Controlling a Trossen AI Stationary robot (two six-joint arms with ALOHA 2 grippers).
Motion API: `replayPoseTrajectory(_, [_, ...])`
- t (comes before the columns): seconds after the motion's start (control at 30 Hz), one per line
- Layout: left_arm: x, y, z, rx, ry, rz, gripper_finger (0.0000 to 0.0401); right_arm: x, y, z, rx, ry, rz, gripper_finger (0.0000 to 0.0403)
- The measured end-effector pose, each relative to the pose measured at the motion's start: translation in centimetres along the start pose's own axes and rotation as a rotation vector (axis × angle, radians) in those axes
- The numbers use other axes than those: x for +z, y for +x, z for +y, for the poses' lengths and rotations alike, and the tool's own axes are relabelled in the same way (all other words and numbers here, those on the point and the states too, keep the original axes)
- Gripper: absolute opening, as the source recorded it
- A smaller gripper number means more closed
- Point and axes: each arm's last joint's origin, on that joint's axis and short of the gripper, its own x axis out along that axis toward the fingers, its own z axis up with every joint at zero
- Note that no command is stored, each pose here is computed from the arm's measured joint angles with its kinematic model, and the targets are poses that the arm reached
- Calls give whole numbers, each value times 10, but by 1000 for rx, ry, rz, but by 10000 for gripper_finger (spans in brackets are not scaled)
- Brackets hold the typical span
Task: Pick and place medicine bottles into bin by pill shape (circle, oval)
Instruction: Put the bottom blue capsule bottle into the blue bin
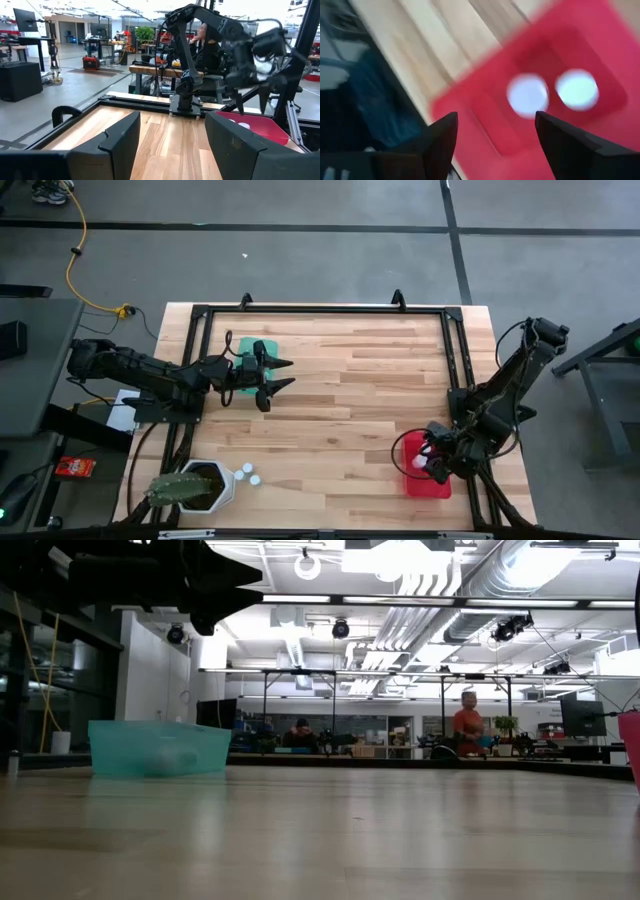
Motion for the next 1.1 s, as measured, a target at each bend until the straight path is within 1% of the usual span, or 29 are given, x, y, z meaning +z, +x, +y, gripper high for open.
replayPoseTrajectory(0.07, [0, 0, 0, 4, 0, 0, 211, 4, -9, 8, 37, -48, -100, 259])
replayPoseTrajectory(0.17, [0, 0, 0, 6, 0, 0, 211, 14, -18, 14, 44, -139, -315, 259])
replayPoseTrajectory(0.23, [0, 0, 0, 6, 0, 0, 211, 24, -19, 14, 6, -187, -444, 259])
replayPoseTrajectory(0.3, [0, 0, 0, 6, 0, -1, 211, 36, -17, 11, -52, -224, -527, 259])
replayPoseTrajectory(0.43, [0, 0, 0, 6, 0, -1, 211, 62, 1, -5, -184, -274, -624, 259])
replayPoseTrajectory(0.5, [0, 0, 0, 5, 0, -1, 211, 77, 14, -14, -197, -294, -665, 259])
replayPoseTrajectory(0.57, [0, 0, 0, 5, -1, -1, 211, 92, 25, -21, -159, -339, -717, 259])
replayPoseTrajectory(0.67, [0, 0, 0, 2, -2, 0, 211, 117, 35, -27, 15, -440, -856, 259])
replayPoseTrajectory(0.73, [0, 0, 0, 3, -3, -1, 211, 131, 35, -35, 104, -509, -949, 259])
replayPoseTrajectory(0.8, [0, 0, 0, 2, -3, 0, 211, 143, 32, -42, 128, -567, -1032, 259])
replayPoseTrajectory(0.9, [0, 0, 0, 2, -2, 0, 211, 161, 22, -47, 114, -635, -1112, 259])
replayPoseTrajectory(0.97, [0, 0, 0, 2, -1, -1, 211, 173, 12, -45, 124, -680, -1149, 259])
replayPoseTrajectory(1.03, [0, 0, 0, 2, -1, -1, 211, 183, 0, -39, 157, -728, -1181, 259])
replayPoseTrajectory(1.1, [0, 0, 0, 0, -1, -1, 211, 191, -8, -35, 174, -773, -1175, 259])
